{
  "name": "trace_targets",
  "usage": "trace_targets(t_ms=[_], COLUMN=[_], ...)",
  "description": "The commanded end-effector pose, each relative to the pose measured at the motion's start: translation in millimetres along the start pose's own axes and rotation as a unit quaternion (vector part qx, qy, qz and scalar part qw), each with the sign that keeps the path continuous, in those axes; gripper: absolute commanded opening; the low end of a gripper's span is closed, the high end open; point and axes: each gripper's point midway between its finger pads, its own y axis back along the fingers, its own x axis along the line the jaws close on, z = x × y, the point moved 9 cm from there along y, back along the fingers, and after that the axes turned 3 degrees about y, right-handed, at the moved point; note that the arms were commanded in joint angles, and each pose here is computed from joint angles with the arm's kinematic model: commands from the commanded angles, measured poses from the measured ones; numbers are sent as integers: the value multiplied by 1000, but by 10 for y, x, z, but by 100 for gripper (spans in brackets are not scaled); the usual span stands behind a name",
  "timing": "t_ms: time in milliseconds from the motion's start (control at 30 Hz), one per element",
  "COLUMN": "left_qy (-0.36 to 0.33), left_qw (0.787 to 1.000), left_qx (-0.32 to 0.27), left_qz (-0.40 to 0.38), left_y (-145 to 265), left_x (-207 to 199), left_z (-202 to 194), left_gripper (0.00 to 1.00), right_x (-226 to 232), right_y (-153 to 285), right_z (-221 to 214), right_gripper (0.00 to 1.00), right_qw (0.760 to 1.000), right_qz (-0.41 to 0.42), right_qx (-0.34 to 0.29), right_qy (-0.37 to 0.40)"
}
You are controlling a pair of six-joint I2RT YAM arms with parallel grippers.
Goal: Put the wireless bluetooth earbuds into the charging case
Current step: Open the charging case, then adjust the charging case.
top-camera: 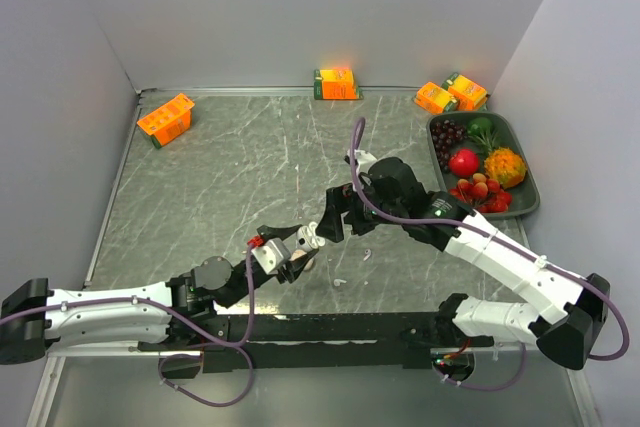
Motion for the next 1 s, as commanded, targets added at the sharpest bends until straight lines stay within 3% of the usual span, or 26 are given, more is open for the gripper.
trace_targets(t_ms=[0, 133, 300, 767, 967], left_qy=[13, 12, 15, 30, 34], left_qw=[999, 999, 999, 998, 998], left_qx=[-28, -29, -35, -49, -51], left_qz=[6, 5, 2, -10, -13], left_y=[3, -4, -22, -14, -18], left_x=[12, 10, -4, -22, -33], left_z=[95, 98, 120, 188, 203], left_gripper=[1, 1, 1, 1, 1], right_x=[-3, 138, 212, 159, 114], right_y=[78, 152, 74, -84, -139], right_z=[5, 111, 183, 172, 144], right_gripper=[97, 98, 95, 52, 46], right_qw=[1000, 997, 995, 993, 994], right_qz=[4, 63, 94, 111, 107], right_qx=[-14, -47, -37, -23, -14], right_qy=[-7, -1, -9, -32, -35])
